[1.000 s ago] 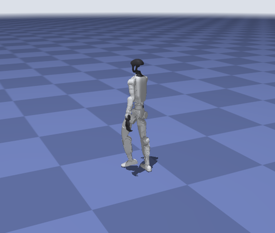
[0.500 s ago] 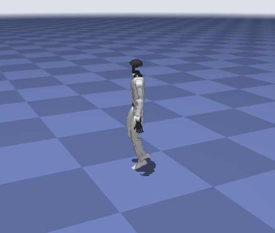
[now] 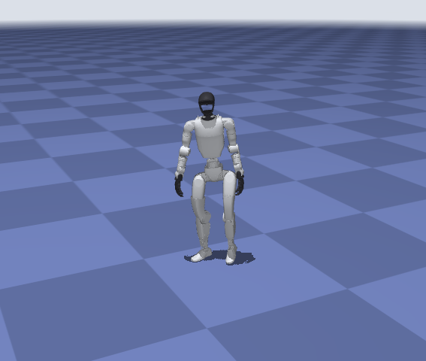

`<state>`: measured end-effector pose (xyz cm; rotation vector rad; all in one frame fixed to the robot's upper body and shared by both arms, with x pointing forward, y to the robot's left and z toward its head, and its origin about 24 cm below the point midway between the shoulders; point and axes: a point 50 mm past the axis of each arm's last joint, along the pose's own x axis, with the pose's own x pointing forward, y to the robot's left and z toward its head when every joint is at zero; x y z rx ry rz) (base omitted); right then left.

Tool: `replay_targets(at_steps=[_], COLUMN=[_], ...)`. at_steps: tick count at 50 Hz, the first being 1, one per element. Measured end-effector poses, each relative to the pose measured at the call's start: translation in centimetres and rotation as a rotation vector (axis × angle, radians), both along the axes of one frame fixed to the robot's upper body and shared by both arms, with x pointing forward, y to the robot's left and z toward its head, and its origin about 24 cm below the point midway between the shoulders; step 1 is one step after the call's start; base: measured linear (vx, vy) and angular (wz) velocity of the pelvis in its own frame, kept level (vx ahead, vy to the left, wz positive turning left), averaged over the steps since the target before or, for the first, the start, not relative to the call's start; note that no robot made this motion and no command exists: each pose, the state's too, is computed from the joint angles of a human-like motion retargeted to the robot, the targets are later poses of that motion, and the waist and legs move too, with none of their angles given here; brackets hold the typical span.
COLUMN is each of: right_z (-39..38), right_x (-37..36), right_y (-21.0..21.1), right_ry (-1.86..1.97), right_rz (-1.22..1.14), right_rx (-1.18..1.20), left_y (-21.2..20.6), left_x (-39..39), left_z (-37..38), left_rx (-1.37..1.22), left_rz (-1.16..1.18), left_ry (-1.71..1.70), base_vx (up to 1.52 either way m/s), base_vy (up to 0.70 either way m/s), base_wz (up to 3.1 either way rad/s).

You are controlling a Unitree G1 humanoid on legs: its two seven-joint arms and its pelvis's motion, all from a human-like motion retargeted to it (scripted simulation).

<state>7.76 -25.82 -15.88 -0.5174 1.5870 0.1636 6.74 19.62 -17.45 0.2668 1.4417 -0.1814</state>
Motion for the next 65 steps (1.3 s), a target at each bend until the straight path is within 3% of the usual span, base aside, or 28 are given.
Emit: replay_targets(at_steps=[8,17,25,33,51,59,65], right_z=[1.0,-0.1,-0.6,-1.5,-0.7,-0.7,-1.3], right_x=[4.1,3.5,1.5,-4.2,-11.8,-12.7,-8.8], right_y=[-0.4,2.8,3.2,4.0,2.2,2.9,3.8], right_ry=[-0.156,-0.134,-0.020,0.110,0.319,0.371,0.279], right_rz=[0.025,0.032,0.502,0.169,-0.006,-0.021,0.016], right_rx=[-0.041,0.067,-0.078,0.035,-0.016,0.027,0.076], left_y=[-0.8,-2.0,-2.7,-0.7,3.0,3.0,3.1], left_x=[-7.1,-10.4,-11.6,-7.1,8.6,4.5,-2.0], left_z=[-0.5,-0.2,0.0,-0.4,2.8,1.5,0.3], left_rx=[-0.038,-0.181,-0.210,-0.125,0.090,0.089,0.069], left_rz=[0.092,-0.037,0.029,-0.017,-0.051,-0.113,0.008], left_ry=[0.300,0.460,0.487,0.329,-0.191,-0.112,0.069], base_vx=[-0.08,-0.04,0.16,0.22,0.35,0.84,0.84], base_vy=[-0.12,0.03,0.08,0.06,0.01,-0.16,-0.43], base_wz=[1.83,0.90,-0.08,-0.32,0.04,-0.25,-0.85])
